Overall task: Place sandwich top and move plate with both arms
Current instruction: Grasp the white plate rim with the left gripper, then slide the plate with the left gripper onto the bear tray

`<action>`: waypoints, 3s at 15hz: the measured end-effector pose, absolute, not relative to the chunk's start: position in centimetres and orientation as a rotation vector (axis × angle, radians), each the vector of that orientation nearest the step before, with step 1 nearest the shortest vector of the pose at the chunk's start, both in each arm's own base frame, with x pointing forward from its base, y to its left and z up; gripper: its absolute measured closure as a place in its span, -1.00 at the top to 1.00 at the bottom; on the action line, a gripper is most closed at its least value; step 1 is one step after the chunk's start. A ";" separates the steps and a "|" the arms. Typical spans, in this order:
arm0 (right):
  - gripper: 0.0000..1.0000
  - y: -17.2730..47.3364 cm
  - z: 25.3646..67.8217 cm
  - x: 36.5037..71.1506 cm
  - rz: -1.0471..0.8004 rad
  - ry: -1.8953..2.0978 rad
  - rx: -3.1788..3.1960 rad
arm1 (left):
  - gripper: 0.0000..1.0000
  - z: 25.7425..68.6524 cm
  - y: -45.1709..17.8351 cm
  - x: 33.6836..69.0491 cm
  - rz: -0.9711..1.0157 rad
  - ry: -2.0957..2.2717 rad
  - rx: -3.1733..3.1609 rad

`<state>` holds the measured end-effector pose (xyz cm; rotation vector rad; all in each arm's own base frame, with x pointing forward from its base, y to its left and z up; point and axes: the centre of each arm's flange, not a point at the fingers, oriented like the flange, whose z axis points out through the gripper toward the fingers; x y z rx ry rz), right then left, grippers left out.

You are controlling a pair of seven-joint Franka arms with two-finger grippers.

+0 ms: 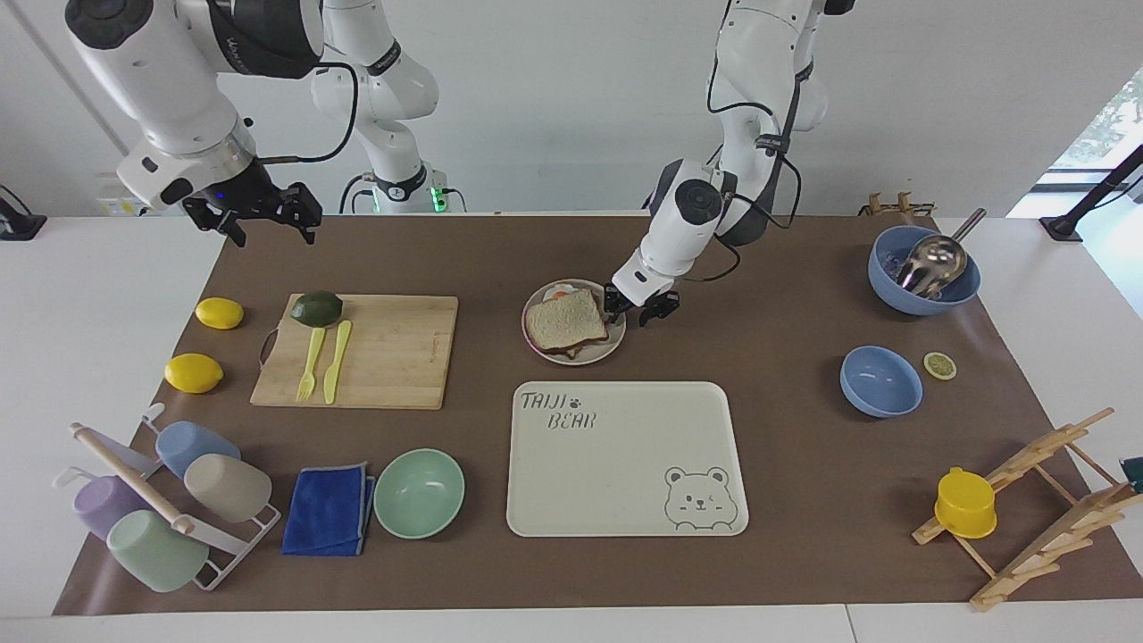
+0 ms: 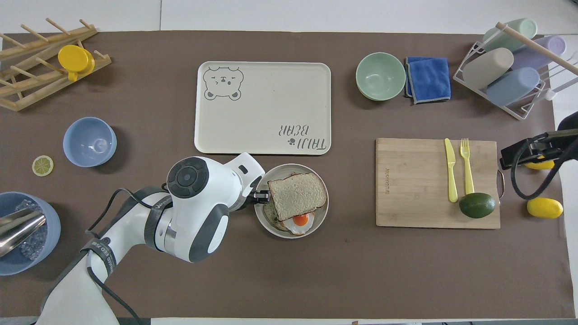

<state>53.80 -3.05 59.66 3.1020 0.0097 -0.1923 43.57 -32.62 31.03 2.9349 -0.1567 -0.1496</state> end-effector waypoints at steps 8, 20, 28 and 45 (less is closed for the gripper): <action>1.00 -4.0 59.8 53.9 -0.165 -0.034 3.112 | -0.29 30.7 -33.0 43.2 -0.164 -0.147 2.926; 1.00 -3.4 60.2 54.0 -0.151 -0.021 3.112 | -0.89 30.8 -32.1 44.2 -0.164 -0.095 2.914; 1.00 -3.3 60.2 54.0 -0.151 -0.019 3.112 | -0.91 34.2 -28.8 47.9 -0.238 -0.044 2.845; 1.00 -3.1 60.2 54.0 -0.149 -0.013 3.112 | -0.91 40.5 -25.6 63.2 -0.125 0.116 2.675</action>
